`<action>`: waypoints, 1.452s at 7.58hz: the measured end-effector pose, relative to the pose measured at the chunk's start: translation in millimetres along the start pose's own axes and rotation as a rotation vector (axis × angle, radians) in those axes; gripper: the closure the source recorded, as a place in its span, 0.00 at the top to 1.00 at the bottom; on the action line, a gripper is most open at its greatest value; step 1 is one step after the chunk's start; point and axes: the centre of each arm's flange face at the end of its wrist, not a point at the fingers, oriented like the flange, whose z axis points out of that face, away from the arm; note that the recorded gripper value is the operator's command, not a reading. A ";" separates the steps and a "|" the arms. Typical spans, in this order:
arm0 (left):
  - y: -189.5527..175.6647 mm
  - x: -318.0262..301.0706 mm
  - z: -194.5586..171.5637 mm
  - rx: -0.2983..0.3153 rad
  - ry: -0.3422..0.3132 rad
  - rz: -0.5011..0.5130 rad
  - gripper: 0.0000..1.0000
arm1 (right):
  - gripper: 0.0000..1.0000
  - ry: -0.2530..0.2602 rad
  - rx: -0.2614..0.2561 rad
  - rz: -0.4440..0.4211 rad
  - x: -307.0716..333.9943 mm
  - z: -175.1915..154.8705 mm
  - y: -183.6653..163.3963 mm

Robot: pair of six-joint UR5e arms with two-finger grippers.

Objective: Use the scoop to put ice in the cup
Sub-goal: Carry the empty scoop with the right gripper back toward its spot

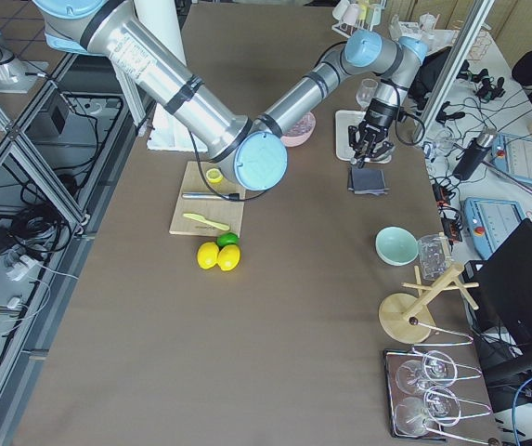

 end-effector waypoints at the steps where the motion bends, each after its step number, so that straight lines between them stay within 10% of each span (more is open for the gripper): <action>1: 0.2 -1.5 1.4 -0.003 -0.001 -0.003 0.98 | 0.00 -0.038 0.045 0.102 14.7 27.2 45.0; 5: 0.0 -2.8 3.2 -0.006 0.001 -0.006 0.98 | 0.00 -0.180 0.181 0.464 61.7 128.0 178.4; 11: -0.7 -1.3 3.5 -0.008 0.002 -0.003 0.98 | 0.00 -0.416 0.243 0.879 43.0 231.7 240.0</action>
